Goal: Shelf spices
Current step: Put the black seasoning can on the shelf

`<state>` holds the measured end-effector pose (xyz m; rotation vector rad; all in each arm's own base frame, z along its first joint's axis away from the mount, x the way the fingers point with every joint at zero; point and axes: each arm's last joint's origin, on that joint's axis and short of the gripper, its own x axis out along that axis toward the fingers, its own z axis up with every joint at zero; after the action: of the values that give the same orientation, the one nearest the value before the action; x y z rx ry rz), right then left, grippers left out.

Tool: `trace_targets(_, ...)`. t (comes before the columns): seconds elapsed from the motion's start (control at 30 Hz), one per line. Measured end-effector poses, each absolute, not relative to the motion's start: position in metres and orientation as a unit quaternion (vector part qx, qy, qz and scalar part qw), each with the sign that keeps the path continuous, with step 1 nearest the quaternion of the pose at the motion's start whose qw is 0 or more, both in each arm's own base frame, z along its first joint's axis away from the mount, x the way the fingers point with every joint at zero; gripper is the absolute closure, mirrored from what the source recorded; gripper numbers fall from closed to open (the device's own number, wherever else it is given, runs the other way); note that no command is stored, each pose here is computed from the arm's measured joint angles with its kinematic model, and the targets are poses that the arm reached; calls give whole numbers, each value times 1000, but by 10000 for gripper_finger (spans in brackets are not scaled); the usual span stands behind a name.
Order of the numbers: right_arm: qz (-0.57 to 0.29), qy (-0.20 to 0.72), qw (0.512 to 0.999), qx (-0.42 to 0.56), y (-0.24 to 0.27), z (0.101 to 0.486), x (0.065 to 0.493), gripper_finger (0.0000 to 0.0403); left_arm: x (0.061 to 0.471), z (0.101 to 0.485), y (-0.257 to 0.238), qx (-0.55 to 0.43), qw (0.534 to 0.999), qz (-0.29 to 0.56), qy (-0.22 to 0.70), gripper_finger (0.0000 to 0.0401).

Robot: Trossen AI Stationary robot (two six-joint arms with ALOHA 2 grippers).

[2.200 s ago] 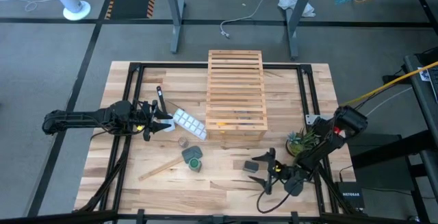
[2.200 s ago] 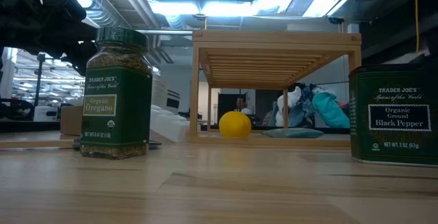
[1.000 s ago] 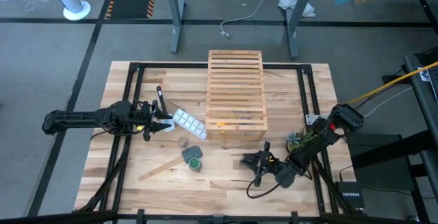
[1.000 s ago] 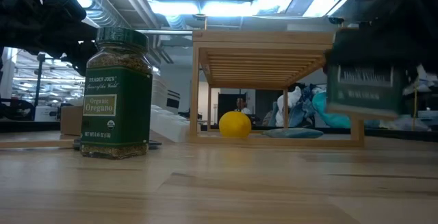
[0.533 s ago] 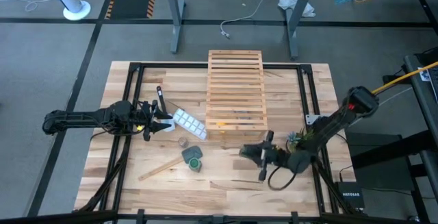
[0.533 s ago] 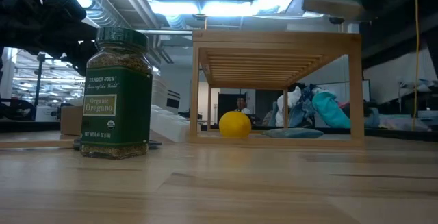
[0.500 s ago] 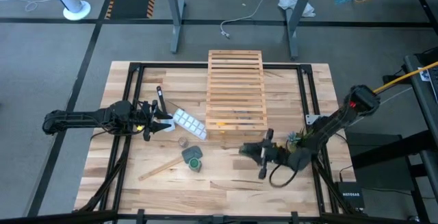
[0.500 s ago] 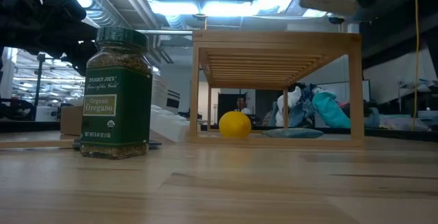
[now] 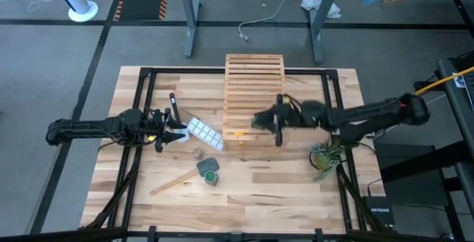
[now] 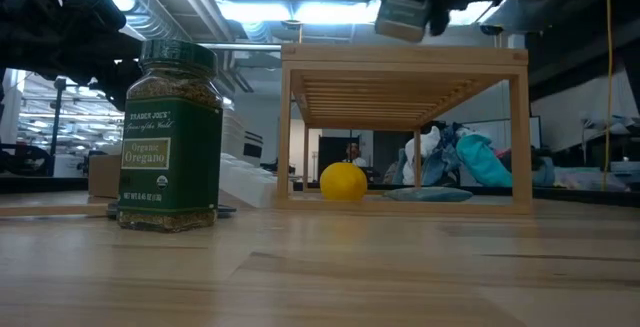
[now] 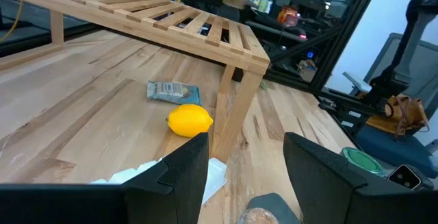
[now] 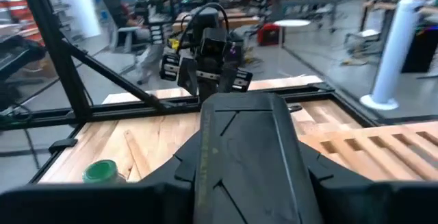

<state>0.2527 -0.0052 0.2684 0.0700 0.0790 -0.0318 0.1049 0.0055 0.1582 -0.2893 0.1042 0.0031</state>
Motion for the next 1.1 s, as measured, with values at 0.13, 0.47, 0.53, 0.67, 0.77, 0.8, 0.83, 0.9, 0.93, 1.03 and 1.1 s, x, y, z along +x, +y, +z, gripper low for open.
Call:
trace_targets(0.13,-4,65,997,39,-36,279,264,280,105,158,6,-144,988,1,52,219)
trace_targets(0.47,15,127,992,-16,-86,306,313,279,105,158,6,-144,988,1,52,219)
trace_targets(0.53,19,148,989,-24,-96,309,321,279,105,158,6,-144,988,1,52,219)
trace_targets(0.67,7,188,982,-26,-115,309,333,279,105,158,6,-144,988,2,52,219)
trace_targets(0.77,18,189,982,-19,-125,304,337,279,105,158,5,-144,988,1,52,219)
trace_targets(0.8,20,192,981,-18,-127,301,337,279,105,158,6,-144,988,1,52,219)
trace_targets(0.83,20,195,980,-17,-129,298,338,279,105,158,6,-144,988,2,52,219)
trace_targets(0.9,23,206,978,-14,-131,291,342,279,105,158,6,-144,988,1,52,219)
trace_targets(0.93,25,210,977,-12,-132,287,344,279,105,158,6,-144,988,1,52,219)
trace_targets(1.03,29,213,977,-12,-132,280,349,279,105,158,6,-144,988,1,52,219)
trace_targets(1.1,32,211,977,-14,-133,277,351,278,105,158,6,-144,988,2,52,219)
